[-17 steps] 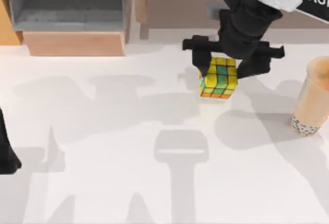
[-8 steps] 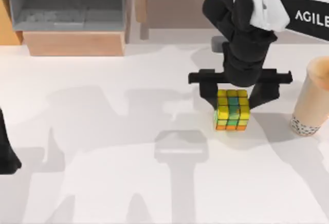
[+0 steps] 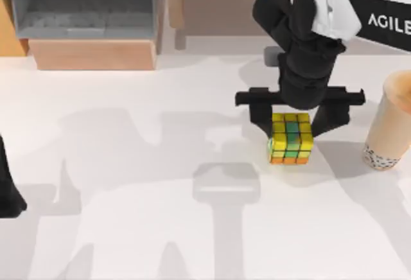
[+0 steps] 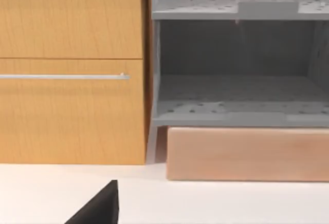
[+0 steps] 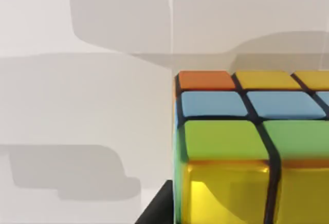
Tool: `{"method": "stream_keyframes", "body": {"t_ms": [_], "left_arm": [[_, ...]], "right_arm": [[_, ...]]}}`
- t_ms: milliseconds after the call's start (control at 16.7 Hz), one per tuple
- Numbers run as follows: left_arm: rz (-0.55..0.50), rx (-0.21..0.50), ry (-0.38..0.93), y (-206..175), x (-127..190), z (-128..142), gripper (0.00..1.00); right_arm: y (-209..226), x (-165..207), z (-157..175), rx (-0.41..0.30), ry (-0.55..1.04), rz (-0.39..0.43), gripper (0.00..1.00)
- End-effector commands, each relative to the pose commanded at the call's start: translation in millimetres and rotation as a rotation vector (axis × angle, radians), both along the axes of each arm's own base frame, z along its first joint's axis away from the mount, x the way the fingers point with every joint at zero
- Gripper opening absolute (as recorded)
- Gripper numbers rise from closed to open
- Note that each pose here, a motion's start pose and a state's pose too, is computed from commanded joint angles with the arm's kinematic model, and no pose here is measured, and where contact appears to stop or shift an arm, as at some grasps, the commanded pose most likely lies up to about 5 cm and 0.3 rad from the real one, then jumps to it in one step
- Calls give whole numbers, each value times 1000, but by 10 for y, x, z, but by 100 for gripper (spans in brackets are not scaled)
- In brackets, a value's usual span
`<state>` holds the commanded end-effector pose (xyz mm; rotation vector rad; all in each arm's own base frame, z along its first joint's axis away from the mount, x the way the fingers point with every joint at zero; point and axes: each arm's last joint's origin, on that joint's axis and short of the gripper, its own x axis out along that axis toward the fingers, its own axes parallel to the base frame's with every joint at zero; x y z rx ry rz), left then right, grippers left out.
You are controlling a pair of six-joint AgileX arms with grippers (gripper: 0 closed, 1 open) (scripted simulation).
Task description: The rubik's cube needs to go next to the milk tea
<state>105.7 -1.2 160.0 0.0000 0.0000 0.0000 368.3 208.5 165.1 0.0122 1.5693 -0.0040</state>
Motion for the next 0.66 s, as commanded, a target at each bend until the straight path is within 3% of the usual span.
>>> {"method": "stream_keyframes", "body": {"t_ms": [300, 660], "left_arm": [[0, 0, 0, 0, 0, 0, 100], [0, 0, 0, 0, 0, 0, 100]], "right_arm": [[0, 0, 0, 0, 0, 0, 98], [0, 0, 0, 0, 0, 0, 100]]}}
